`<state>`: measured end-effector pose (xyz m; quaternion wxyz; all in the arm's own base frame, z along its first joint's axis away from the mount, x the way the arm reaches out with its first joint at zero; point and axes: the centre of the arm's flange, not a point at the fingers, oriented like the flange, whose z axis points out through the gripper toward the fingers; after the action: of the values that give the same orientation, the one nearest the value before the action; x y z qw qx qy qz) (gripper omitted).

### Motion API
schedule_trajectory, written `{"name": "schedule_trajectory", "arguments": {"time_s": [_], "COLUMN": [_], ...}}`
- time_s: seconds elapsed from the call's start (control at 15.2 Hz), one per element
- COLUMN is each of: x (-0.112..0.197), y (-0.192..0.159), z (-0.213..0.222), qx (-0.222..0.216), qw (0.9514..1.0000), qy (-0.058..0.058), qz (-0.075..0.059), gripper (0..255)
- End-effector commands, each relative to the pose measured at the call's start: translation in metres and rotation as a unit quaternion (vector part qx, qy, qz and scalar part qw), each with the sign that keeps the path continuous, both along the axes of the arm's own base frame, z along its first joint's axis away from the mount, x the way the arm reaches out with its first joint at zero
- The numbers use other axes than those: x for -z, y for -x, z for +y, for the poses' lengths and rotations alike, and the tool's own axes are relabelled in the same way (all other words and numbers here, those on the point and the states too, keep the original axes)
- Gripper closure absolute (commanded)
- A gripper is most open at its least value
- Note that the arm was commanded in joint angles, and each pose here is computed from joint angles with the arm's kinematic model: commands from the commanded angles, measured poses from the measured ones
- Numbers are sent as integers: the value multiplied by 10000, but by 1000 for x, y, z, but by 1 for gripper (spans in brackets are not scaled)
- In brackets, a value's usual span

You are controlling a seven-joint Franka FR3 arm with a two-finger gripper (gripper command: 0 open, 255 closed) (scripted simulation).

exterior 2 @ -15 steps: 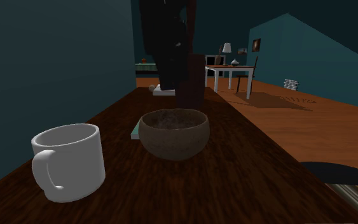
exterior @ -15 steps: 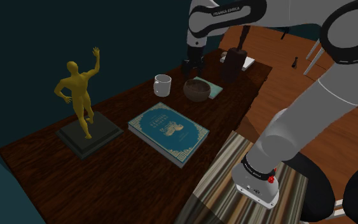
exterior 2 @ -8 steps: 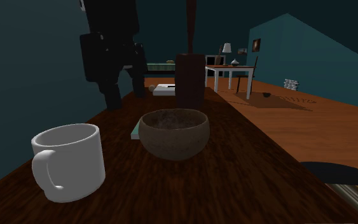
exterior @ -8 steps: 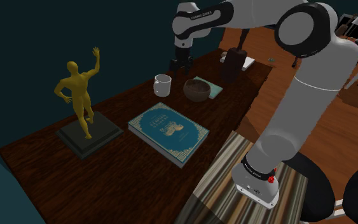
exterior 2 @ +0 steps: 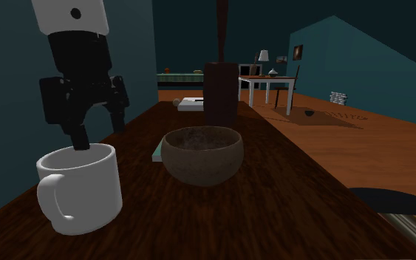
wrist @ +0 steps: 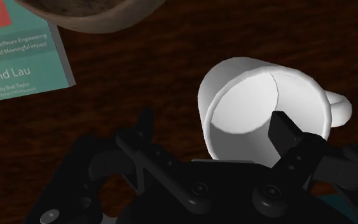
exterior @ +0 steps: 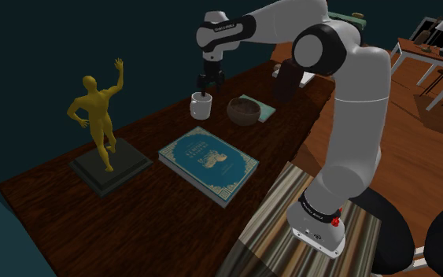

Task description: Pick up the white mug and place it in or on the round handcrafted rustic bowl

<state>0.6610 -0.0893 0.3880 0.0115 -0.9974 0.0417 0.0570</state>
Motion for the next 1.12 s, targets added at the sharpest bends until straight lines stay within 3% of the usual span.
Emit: {"name": "schedule_trajectory", "arguments": {"time_s": [0.0,0.46,0.92,0.99,1.06], "x": [7,42,42,42,42], "y": [-9,-5,-5,-5,-5], "z": [-1,0,0,0,0], "qx": [-10,-10,-10,-10,-10], "qw": [10000,10000,10000,10000,10000], "qy": [-7,-7,-7,-7,-7], "qz": [-4,-4,-4,-4,-4], "gripper": [0,0,0,255,255]}}
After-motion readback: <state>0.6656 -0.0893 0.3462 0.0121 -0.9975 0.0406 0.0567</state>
